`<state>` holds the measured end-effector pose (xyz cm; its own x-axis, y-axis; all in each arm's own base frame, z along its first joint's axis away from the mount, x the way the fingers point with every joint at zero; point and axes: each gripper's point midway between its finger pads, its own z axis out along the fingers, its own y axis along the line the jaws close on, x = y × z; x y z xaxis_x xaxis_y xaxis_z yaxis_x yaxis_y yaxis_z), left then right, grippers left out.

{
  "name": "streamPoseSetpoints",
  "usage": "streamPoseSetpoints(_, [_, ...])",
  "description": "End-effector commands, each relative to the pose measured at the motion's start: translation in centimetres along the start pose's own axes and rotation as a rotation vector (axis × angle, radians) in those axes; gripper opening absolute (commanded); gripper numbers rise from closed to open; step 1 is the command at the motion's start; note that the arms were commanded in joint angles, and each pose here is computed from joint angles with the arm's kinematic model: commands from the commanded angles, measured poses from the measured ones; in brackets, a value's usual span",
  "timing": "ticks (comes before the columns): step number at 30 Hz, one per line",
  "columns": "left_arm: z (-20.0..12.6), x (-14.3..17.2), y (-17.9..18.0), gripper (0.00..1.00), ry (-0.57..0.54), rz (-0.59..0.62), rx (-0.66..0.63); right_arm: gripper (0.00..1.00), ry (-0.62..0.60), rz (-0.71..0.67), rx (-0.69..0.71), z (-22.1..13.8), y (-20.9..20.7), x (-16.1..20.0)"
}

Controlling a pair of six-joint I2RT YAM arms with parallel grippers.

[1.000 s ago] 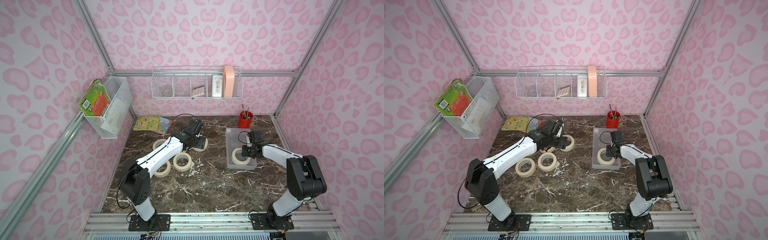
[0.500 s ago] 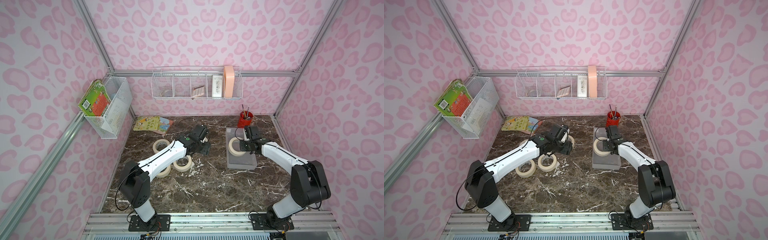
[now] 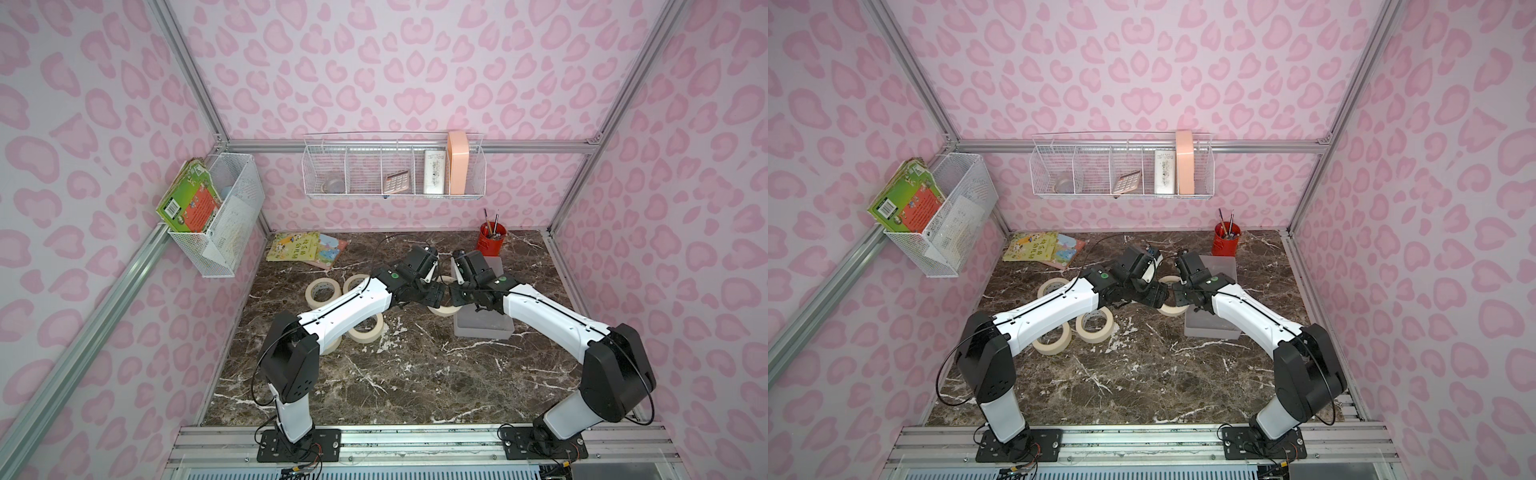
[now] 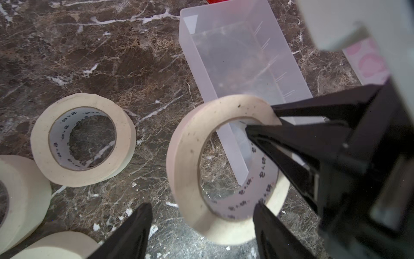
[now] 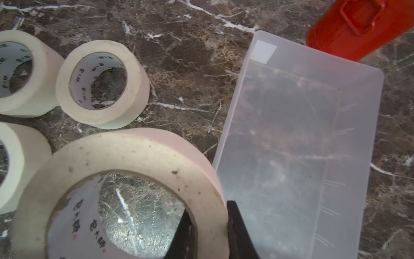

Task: Take out the art tape in the storage box
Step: Pick up the art tape from the storage box.

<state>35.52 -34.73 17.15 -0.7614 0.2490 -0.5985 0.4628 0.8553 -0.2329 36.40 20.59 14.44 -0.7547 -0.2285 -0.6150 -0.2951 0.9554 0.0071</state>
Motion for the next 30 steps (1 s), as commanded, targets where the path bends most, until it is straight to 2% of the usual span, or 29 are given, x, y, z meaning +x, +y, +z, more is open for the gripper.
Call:
streamPoseSetpoints(1, [1.0,-0.3,0.8,0.73,-0.005,0.023,-0.05,0.0,-0.028,0.023,-0.03,-0.7,0.9,-0.7])
streamPoseSetpoints(4, [1.9,-0.4,1.2,0.63,0.002,0.028,-0.075,0.0,-0.029,0.027,-0.054,-0.9,1.6,-0.4])
streamPoseSetpoints(9, [2.7,-0.4,1.3,0.27,0.013,0.025,-0.085,0.0,-0.046,0.053,-0.09,-1.5,2.1,-0.4])
streamPoseSetpoints(13, [2.8,-0.3,1.6,0.06,0.015,0.026,-0.097,0.0,-0.051,0.063,-0.116,-1.6,2.5,-0.5])
streamPoseSetpoints(16, [2.8,-0.1,1.7,0.0,0.019,0.025,-0.105,0.0,-0.045,0.076,-0.158,-1.5,2.9,-0.4])
streamPoseSetpoints(17, [2.8,-0.1,1.8,0.0,0.021,0.026,-0.109,0.11,-0.046,0.083,-0.162,-1.5,2.8,-0.4])
streamPoseSetpoints(19, [2.8,0.2,2.0,0.0,0.027,0.029,-0.12,0.47,-0.053,0.1,-0.153,-1.5,2.3,-0.5])
streamPoseSetpoints(22, [2.7,1.0,2.9,0.0,0.043,0.023,-0.157,0.78,-0.085,0.147,-0.121,-2.0,0.5,-1.1])
streamPoseSetpoints(26, [2.6,2.7,4.0,0.0,0.083,0.025,-0.199,0.95,-0.145,0.219,-0.056,-3.2,-3.1,-1.7])
streamPoseSetpoints(30, [2.8,4.9,5.5,0.0,0.119,0.01,-0.247,0.96,-0.193,0.27,0.047,-4.4,-7.0,-1.3])
